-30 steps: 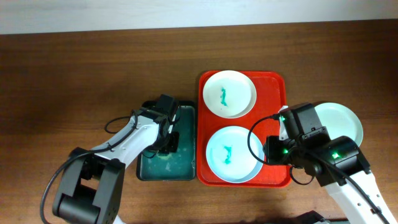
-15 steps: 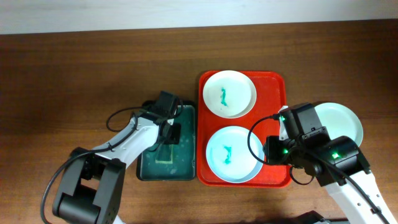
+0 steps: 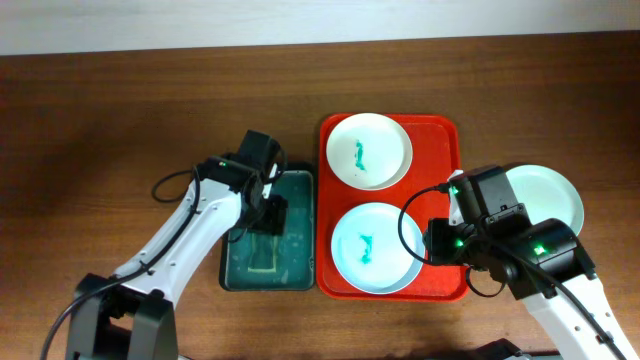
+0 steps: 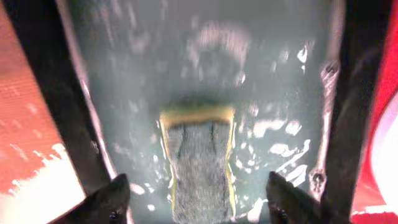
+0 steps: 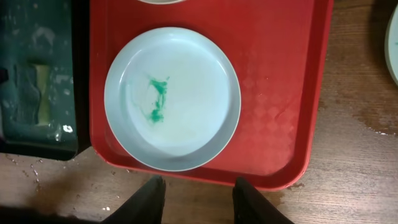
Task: Clean dirty plates on tray and stack at the side
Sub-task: 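Grasp the sponge in the water tray with the left gripper, then scrub the pale blue plate with the sponge in the left gripper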
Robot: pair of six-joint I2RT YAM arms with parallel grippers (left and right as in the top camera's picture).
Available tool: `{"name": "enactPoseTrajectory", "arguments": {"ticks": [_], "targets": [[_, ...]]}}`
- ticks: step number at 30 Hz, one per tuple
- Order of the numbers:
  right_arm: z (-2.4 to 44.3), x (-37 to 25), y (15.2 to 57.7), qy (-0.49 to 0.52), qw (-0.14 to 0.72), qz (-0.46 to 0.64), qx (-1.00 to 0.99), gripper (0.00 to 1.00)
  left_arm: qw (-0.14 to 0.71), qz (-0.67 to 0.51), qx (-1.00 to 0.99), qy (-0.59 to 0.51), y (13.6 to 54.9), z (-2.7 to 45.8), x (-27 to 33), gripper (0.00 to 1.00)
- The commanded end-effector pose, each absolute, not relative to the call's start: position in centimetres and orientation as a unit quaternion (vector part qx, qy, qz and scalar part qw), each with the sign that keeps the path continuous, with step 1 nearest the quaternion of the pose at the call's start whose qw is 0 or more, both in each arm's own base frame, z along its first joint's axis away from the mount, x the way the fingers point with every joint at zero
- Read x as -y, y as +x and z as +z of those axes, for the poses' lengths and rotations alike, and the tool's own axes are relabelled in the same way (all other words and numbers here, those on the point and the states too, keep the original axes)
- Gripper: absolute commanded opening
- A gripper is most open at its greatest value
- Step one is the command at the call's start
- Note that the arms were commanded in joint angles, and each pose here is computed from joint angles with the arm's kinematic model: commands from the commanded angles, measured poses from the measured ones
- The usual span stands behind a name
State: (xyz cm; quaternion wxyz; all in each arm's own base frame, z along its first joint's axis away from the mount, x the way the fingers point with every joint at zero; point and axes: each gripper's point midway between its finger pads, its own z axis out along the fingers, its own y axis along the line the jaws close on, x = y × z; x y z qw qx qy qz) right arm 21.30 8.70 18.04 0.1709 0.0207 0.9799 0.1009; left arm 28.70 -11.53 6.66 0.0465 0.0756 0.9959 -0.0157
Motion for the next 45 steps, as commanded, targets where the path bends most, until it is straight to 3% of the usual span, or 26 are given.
{"name": "enactPoseTrajectory", "arguments": {"ticks": [1,3,5,6,9,16,22,25,33,38,45], "targets": [[17.7,-8.7,21.3,0.022,0.167,0.094,-0.981,0.38,0.004,-0.047,-0.996,0.074,25.5,2.7,11.7,0.45],[17.6,-8.7,21.3,0.022,0.163,0.093,-0.982,0.38,0.012,-0.051,-0.996,0.074,25.3,1.4,11.7,0.27],[17.3,-8.7,21.4,0.022,0.157,0.090,-0.983,0.38,0.026,-0.055,-0.995,0.075,25.7,1.0,11.9,0.03],[17.1,-8.7,21.4,0.022,0.154,0.089,-0.984,0.38,0.032,-0.056,-0.995,0.075,26.0,1.1,11.9,0.00],[16.9,-8.0,21.8,0.042,0.156,0.071,-0.984,0.41,0.053,-0.034,-0.995,0.074,27.5,2.1,11.5,0.00],[16.4,-3.8,22.7,0.135,0.148,0.057,-0.978,0.52,0.076,-0.036,-0.993,0.084,30.7,9.5,12.6,0.00],[9.8,-4.6,23.2,0.064,0.058,0.075,-0.993,0.52,0.079,-0.034,-0.993,0.084,30.9,9.6,12.6,0.00],[5.6,-6.7,24.7,0.019,0.016,0.122,-0.992,0.36,0.080,-0.034,-0.993,0.084,30.9,9.6,12.6,0.00],[-1.1,-6.9,25.2,0.036,-0.027,0.123,-0.991,0.26,0.079,-0.041,-0.992,0.085,30.9,9.8,12.9,0.00],[-1.9,-6.9,24.6,0.037,-0.026,0.125,-0.991,0.08,0.081,-0.165,-0.976,0.114,30.7,11.6,18.1,0.00],[-1.9,-6.9,24.3,0.038,-0.033,0.124,-0.991,0.08,0.105,-0.215,-0.945,0.224,28.3,9.9,29.3,0.00]]}}
